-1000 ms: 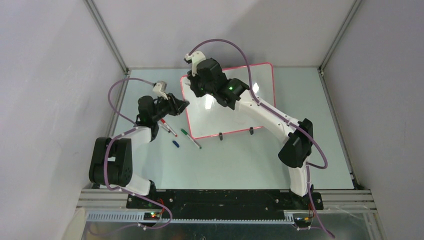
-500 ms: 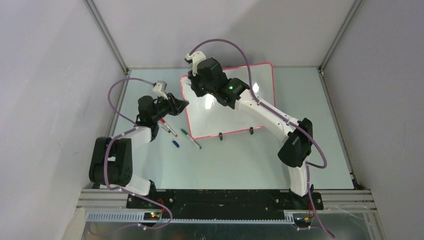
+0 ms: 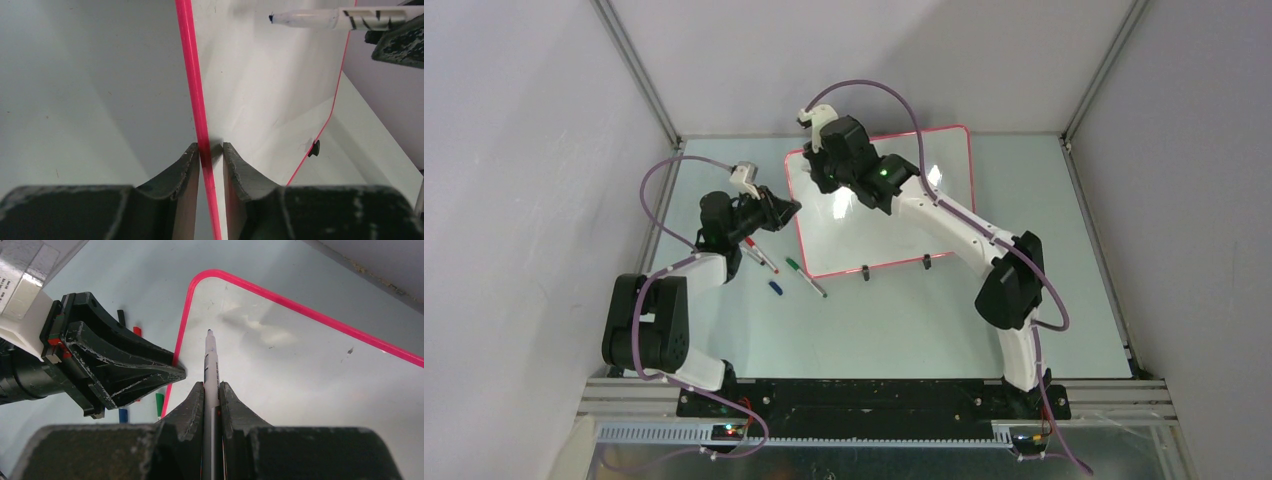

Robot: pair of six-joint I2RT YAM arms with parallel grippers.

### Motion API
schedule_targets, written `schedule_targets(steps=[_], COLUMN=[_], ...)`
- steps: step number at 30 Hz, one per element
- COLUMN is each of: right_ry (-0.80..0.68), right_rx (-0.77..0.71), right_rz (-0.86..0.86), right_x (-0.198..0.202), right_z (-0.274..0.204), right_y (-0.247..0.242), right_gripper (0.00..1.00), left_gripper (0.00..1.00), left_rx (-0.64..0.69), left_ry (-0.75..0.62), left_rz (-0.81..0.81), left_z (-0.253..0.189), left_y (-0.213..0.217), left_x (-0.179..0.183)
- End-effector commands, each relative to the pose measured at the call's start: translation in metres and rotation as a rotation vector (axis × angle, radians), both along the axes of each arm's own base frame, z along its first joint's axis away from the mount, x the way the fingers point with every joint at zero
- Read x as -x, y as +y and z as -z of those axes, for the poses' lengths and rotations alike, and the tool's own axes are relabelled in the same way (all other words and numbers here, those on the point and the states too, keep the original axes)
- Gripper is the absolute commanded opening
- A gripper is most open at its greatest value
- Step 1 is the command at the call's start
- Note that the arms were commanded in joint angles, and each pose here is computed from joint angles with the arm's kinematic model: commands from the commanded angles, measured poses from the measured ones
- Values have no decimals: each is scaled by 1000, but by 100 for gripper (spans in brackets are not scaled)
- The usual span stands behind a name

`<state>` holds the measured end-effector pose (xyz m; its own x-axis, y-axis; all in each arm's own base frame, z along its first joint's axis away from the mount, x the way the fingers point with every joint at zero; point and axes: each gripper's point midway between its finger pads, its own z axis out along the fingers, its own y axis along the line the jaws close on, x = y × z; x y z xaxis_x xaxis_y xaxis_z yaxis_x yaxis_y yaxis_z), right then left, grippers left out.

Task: Write a sentence on the whiteboard
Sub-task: Move the whiteboard to the center of the board.

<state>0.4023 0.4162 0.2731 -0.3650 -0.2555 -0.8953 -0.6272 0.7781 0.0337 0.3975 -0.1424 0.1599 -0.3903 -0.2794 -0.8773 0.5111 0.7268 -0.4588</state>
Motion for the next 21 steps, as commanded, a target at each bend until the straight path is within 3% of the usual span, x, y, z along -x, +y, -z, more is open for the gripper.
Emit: schedule_targets(steps=[1, 21], right_ry=[-19, 7], right_rx=[-21, 23], right_rz=[-19, -30], right_x=[-3, -3], right_z=[-9, 5], right_y=[7, 12], right_gripper=[0, 0], left_gripper=[28, 27], left_rx=[-8, -6], left_ry=[-60, -67], left_rz=[20, 29], left_z=[-16, -17], left_y=[-4, -4], left_x=[-5, -3])
